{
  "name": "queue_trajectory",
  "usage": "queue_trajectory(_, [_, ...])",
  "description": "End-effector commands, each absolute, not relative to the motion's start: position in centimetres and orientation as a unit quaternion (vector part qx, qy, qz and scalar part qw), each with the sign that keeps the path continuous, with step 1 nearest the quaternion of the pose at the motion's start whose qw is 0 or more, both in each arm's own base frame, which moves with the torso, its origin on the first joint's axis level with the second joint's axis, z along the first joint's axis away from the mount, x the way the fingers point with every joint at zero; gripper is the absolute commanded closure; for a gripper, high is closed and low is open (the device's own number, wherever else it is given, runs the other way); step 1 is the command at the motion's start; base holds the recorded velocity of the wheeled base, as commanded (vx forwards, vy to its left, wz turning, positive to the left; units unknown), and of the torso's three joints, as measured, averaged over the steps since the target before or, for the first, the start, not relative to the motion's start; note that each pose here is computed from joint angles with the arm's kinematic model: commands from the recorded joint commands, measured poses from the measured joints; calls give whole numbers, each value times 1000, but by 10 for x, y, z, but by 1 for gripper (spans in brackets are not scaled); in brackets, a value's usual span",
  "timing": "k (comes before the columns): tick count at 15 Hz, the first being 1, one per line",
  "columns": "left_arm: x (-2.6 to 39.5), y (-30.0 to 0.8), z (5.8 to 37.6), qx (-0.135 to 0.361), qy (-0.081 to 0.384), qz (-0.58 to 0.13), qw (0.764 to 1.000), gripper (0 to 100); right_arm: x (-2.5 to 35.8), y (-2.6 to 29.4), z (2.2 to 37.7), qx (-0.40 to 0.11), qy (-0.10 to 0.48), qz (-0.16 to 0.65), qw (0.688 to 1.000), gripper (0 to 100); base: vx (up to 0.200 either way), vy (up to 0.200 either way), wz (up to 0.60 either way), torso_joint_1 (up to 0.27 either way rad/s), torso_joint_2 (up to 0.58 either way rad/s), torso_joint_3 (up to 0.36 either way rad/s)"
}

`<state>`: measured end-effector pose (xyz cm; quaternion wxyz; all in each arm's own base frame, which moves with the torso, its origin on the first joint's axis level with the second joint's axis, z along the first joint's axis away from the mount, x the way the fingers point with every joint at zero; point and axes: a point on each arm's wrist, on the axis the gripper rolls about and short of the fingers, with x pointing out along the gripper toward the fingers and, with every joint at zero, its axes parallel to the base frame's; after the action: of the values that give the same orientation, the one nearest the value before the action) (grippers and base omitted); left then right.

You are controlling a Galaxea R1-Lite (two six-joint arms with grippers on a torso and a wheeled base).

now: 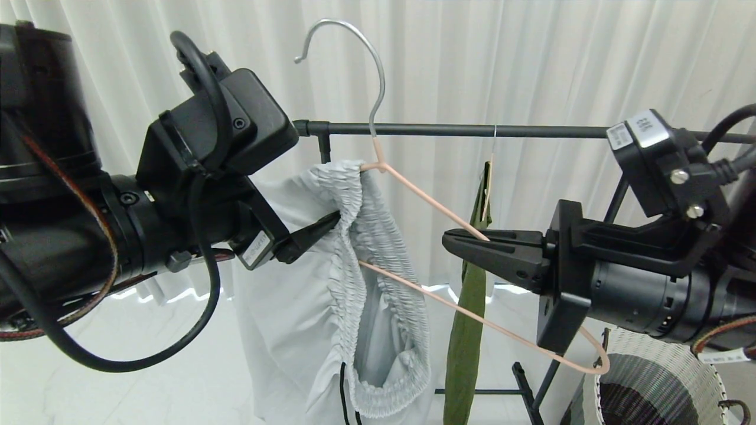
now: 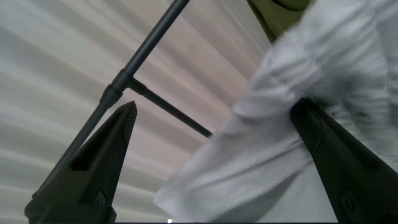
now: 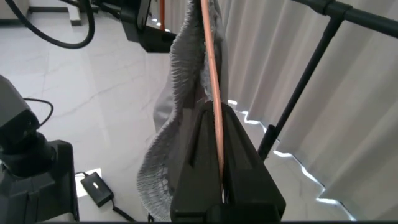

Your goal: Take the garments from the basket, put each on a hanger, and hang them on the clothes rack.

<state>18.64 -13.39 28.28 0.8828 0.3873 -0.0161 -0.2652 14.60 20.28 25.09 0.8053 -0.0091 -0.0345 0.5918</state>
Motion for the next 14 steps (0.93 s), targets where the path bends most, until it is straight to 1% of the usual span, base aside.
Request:
queue_trajectory(1, [184, -132, 282, 387, -18, -272, 881, 0, 142, 198, 247, -9, -38, 606, 795, 100, 0, 0, 0, 0, 0, 0])
queue_trajectory(7, [186, -129, 284, 384, -21, -269, 883, 0, 139, 196, 242, -4, -51, 628, 776, 100, 0, 0, 0, 0, 0, 0])
queue_trajectory(14, [183, -129, 284, 379, -31, -297, 876, 0, 137, 197, 241, 3, -44, 634, 772, 100, 0, 0, 0, 0, 0, 0])
